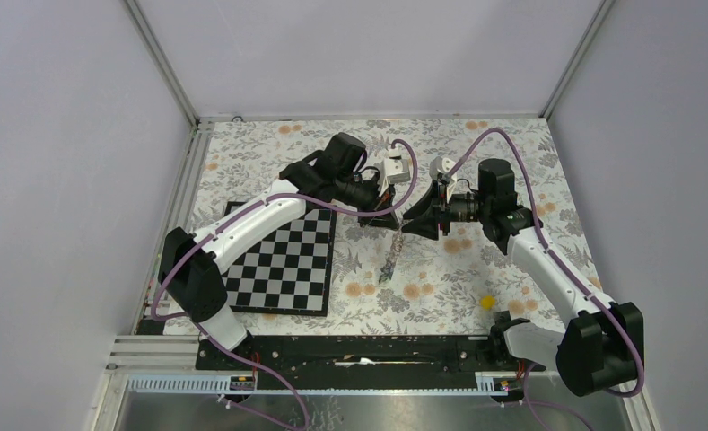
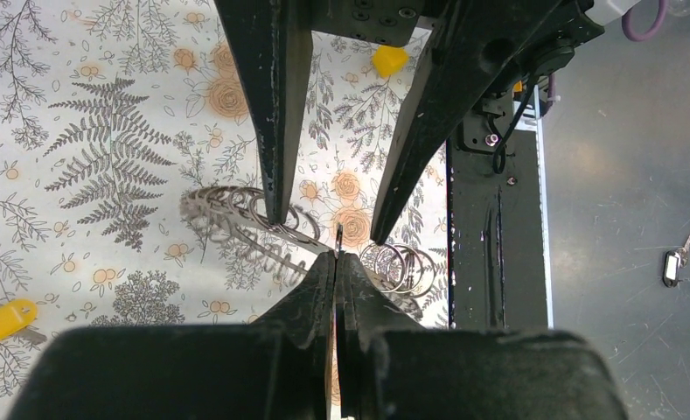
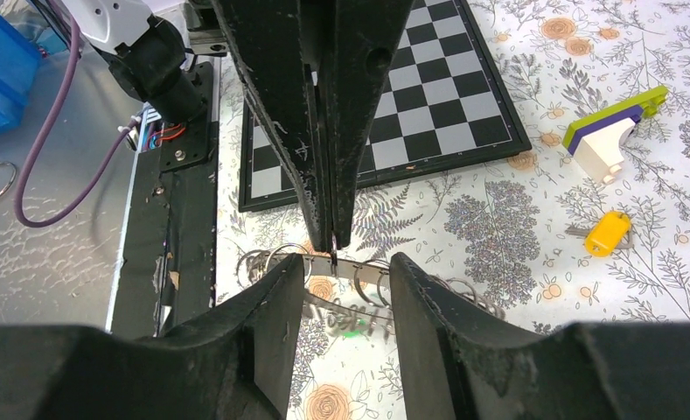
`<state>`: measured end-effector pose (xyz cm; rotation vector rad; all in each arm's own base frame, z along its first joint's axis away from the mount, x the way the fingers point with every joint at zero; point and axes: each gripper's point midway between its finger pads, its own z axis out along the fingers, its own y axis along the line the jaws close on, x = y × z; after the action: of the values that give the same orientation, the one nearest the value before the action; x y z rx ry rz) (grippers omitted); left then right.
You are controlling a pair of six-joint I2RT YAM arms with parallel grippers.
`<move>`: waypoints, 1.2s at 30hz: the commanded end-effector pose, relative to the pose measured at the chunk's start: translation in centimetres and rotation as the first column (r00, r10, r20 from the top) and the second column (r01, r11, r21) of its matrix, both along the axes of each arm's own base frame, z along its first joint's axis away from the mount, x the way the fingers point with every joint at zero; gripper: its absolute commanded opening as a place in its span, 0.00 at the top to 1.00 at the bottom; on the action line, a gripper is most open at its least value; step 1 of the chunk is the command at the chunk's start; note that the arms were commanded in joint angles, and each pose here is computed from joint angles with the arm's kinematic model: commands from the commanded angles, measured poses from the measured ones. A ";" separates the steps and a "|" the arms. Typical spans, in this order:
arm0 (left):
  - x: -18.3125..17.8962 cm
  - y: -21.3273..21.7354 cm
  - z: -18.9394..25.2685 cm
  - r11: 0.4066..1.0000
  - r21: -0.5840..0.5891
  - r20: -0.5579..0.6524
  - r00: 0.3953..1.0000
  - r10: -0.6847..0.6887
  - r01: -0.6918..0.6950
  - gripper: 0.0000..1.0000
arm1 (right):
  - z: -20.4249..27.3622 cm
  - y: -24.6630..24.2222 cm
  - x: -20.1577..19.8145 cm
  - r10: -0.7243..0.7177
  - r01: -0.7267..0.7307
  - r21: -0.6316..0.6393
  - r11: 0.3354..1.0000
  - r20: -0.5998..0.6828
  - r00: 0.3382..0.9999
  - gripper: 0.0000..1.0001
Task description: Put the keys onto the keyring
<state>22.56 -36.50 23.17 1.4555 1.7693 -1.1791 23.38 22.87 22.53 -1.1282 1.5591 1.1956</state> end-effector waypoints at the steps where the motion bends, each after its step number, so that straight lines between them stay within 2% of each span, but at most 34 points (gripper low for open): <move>1: -0.2 -0.8 3.5 0.993 -0.106 0.073 0.997 -0.035 0.043 1.00 | -0.1 0.2 0.3 -0.006 0.006 -0.007 1.000 0.030 1.000 0.52; 6: -0.6 -0.7 3.5 0.992 -0.117 0.079 0.996 -0.048 0.057 1.00 | -0.1 0.2 0.3 -0.005 0.005 -0.006 1.000 0.026 1.000 0.53; 11: -0.6 -0.7 3.7 0.990 -0.127 0.084 0.995 -0.048 0.059 1.00 | 0.2 0.3 0.5 -0.003 0.003 0.007 1.000 0.045 0.999 0.59; 13: -0.6 -0.7 3.8 0.990 -0.129 0.084 0.995 -0.047 0.058 1.00 | 0.2 0.3 0.5 0.000 0.000 0.010 1.000 0.041 0.999 0.66; 18: -0.7 -0.7 4.0 0.989 -0.136 0.089 0.995 -0.046 0.058 1.00 | 0.4 0.4 0.4 0.003 -0.003 0.012 1.000 0.043 0.999 0.99; 22: -1.0 -0.5 3.9 0.986 -0.147 0.111 0.992 -0.063 0.079 0.99 | 0.8 0.3 0.6 -0.010 0.009 0.012 1.000 0.053 0.999 1.00; 26: -1.2 0.1 3.5 0.982 -0.160 0.140 0.987 -0.082 0.104 0.83 | 1.4 0.4 0.6 -0.009 0.008 0.024 1.000 0.055 0.998 1.00; 28: -1.3 0.3 3.4 0.980 -0.166 0.149 0.985 -0.082 0.106 0.78 | 1.6 0.4 0.6 -0.006 0.005 0.031 0.999 0.053 0.999 1.00; 32: -1.1 0.3 3.4 0.980 -0.168 0.155 0.985 -0.078 0.104 0.73 | 1.6 0.5 0.6 -0.004 0.003 0.034 0.999 0.046 0.999 1.00; 36: -0.8 0.2 3.3 0.982 -0.165 0.156 0.985 -0.070 0.096 0.73 | 1.6 0.5 0.5 -0.005 0.003 0.034 0.999 0.045 0.999 1.00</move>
<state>22.11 -36.19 23.71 1.4776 1.6169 -1.1891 23.50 23.11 22.61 -1.1073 1.5683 1.2087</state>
